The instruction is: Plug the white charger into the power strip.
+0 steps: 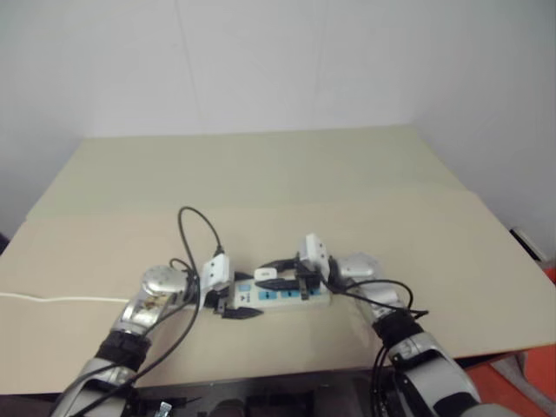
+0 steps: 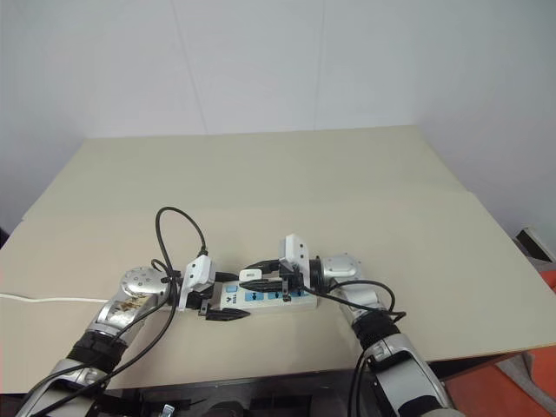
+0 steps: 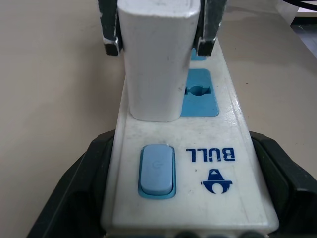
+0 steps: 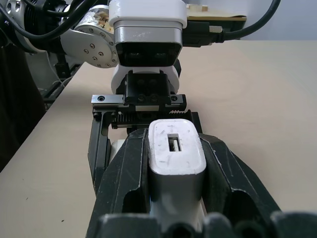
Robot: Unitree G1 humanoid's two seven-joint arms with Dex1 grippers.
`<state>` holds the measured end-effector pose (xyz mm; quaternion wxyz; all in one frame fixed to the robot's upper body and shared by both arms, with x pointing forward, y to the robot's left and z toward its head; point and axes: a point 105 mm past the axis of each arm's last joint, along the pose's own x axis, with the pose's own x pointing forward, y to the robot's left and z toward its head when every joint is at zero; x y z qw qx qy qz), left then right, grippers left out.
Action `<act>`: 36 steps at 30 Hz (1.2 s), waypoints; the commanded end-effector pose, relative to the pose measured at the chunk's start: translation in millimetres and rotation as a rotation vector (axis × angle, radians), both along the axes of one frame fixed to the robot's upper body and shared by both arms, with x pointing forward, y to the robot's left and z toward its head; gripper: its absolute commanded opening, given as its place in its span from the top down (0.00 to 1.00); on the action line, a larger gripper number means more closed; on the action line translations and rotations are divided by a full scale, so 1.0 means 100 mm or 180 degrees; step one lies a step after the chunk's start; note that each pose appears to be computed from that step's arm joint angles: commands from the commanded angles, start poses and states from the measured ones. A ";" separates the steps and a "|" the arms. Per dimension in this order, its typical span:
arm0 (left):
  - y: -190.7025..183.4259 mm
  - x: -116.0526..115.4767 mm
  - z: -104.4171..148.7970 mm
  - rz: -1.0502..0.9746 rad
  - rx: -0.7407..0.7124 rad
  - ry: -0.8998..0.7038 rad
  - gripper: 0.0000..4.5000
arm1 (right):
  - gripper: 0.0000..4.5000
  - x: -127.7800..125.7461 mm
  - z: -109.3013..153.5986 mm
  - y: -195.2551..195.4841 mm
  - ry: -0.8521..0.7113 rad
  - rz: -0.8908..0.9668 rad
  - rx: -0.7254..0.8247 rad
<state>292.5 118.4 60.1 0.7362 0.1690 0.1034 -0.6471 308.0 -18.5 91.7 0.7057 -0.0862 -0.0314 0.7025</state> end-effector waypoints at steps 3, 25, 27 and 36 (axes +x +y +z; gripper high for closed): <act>0.07 -0.04 -0.02 -0.0015 0.0122 0.0019 0.26 | 0.74 -0.10 -0.60 -0.16 0.0591 -0.0084 -0.0665; 0.08 -0.01 0.26 0.0060 -0.0179 -0.0022 0.00 | 0.00 -0.01 -0.03 -0.31 0.0133 -0.0155 -0.0389; 0.11 -0.03 0.32 0.0055 -0.0200 -0.0083 0.00 | 0.00 -0.02 0.06 -0.38 0.0062 -0.0181 -0.0375; 0.18 -0.18 0.62 0.0042 -0.0480 -0.0220 0.00 | 0.00 -0.11 0.49 -0.74 -0.0262 -0.0449 -0.0205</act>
